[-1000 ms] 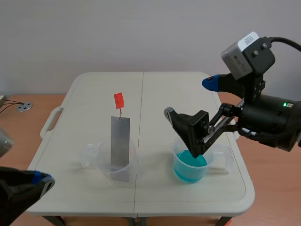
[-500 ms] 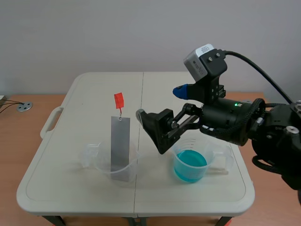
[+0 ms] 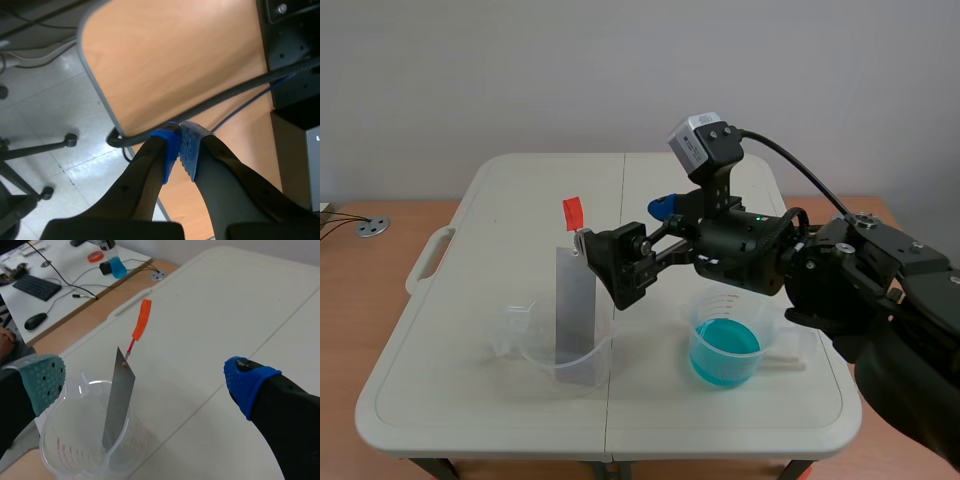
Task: Hold the metal plate by the orange handle, dip it into the blue solution, take it out and point at it, then put the plate back in the beaker on the left.
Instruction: 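Lift the metal plate out of the left beaker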
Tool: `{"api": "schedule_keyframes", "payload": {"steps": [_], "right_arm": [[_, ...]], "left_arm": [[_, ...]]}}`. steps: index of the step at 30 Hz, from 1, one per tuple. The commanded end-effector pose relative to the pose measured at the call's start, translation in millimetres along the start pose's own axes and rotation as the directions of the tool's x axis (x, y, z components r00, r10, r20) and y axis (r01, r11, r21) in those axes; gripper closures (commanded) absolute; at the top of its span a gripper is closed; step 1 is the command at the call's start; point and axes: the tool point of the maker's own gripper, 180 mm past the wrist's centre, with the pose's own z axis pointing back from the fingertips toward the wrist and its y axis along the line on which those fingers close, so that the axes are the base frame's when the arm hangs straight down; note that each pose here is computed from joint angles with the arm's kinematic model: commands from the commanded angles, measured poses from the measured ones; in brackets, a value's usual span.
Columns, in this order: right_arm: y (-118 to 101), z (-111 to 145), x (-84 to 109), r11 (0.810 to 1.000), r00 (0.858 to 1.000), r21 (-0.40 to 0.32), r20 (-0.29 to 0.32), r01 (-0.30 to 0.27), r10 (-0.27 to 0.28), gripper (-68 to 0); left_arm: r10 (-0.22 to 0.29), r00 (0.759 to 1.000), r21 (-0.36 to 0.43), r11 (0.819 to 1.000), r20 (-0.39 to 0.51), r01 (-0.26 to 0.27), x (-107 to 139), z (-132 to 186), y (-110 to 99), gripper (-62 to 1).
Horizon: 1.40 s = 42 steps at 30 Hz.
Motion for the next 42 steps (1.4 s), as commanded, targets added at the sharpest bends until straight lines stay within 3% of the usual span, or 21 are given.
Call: {"api": "schedule_keyframes", "payload": {"steps": [1, 20, 33, 40, 42], "right_arm": [[3.6, -8.3, 24.9, 1.0, 0.998, 0.024, 0.065, -0.015, 0.014, -66.3], [21.5, -57.6, 21.5, 0.992, 0.998, 0.115, 0.031, 0.049, -0.052, -66.3], [33.4, -66.4, 19.8, 0.984, 0.999, 0.17, 0.003, 0.045, -0.046, -66.3], [38.8, -66.1, 18.3, 0.974, 0.993, 0.194, -0.018, 0.118, -0.116, -66.1], [41.3, -65.4, 19.0, 0.969, 0.991, 0.208, -0.019, 0.131, -0.13, -62.6]], "left_arm": [[-0.007, 1.0, -0.009, 1.0, 0.014, 0.007, 5.2, -2.0, -4.1, -2.1], [-0.011, 1.0, -0.002, 1.0, 0.003, 0.011, 5.3, -9.3, -1.9, -2.1], [-0.011, 1.0, -0.002, 1.0, -0.002, 0.011, 4.4, -9.3, -1.9, -2.1], [-0.011, 1.0, -0.002, 1.0, -0.001, 0.011, 4.6, -9.3, -1.9, -2.1], [-0.011, 1.0, -0.002, 1.0, -0.002, 0.011, 4.5, -9.3, -1.9, -2.1]]}}
